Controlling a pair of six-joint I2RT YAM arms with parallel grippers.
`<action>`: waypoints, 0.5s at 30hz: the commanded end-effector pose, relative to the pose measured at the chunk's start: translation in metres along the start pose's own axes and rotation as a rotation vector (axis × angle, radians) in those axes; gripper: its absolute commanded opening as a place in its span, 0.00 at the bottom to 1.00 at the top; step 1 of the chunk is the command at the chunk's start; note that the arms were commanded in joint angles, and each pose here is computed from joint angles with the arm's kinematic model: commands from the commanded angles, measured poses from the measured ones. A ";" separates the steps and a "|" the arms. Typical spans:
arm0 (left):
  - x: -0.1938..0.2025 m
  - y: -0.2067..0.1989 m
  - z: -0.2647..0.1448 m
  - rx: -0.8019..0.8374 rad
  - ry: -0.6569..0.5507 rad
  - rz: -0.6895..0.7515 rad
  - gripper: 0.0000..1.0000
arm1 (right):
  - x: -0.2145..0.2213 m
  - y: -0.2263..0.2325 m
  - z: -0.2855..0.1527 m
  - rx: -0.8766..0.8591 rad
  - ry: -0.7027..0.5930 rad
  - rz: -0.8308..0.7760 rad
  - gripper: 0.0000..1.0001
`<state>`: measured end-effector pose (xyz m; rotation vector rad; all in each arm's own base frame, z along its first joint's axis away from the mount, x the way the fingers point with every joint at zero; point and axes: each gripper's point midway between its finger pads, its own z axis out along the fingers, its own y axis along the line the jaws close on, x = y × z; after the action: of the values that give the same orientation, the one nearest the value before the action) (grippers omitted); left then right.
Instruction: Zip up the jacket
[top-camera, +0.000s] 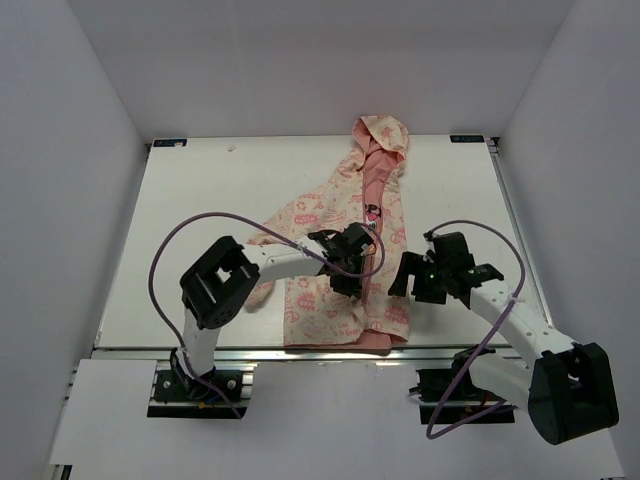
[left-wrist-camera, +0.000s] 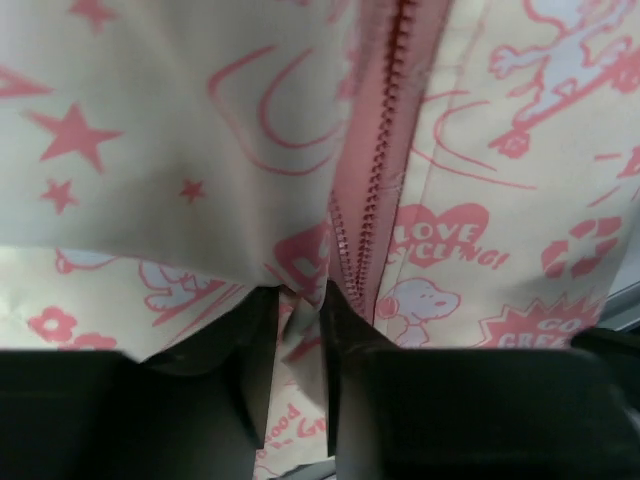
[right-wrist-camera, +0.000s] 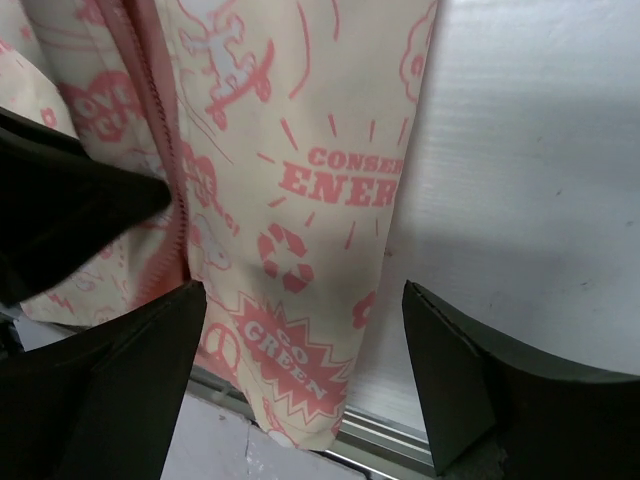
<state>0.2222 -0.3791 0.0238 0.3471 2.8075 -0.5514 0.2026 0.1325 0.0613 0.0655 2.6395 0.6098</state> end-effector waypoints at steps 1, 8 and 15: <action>-0.015 -0.004 -0.033 0.000 -0.076 -0.008 0.30 | 0.011 0.006 0.007 -0.066 0.020 0.019 0.82; 0.018 0.053 -0.057 -0.147 -0.101 -0.022 0.54 | 0.027 -0.009 0.025 -0.016 0.067 0.025 0.13; 0.027 0.080 -0.049 -0.242 -0.100 -0.015 0.69 | -0.027 -0.056 0.015 0.358 -0.047 0.039 0.00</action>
<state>0.2008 -0.2938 0.0342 0.2710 2.7680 -0.3007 0.2004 0.1131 0.0205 0.1587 2.7687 0.4047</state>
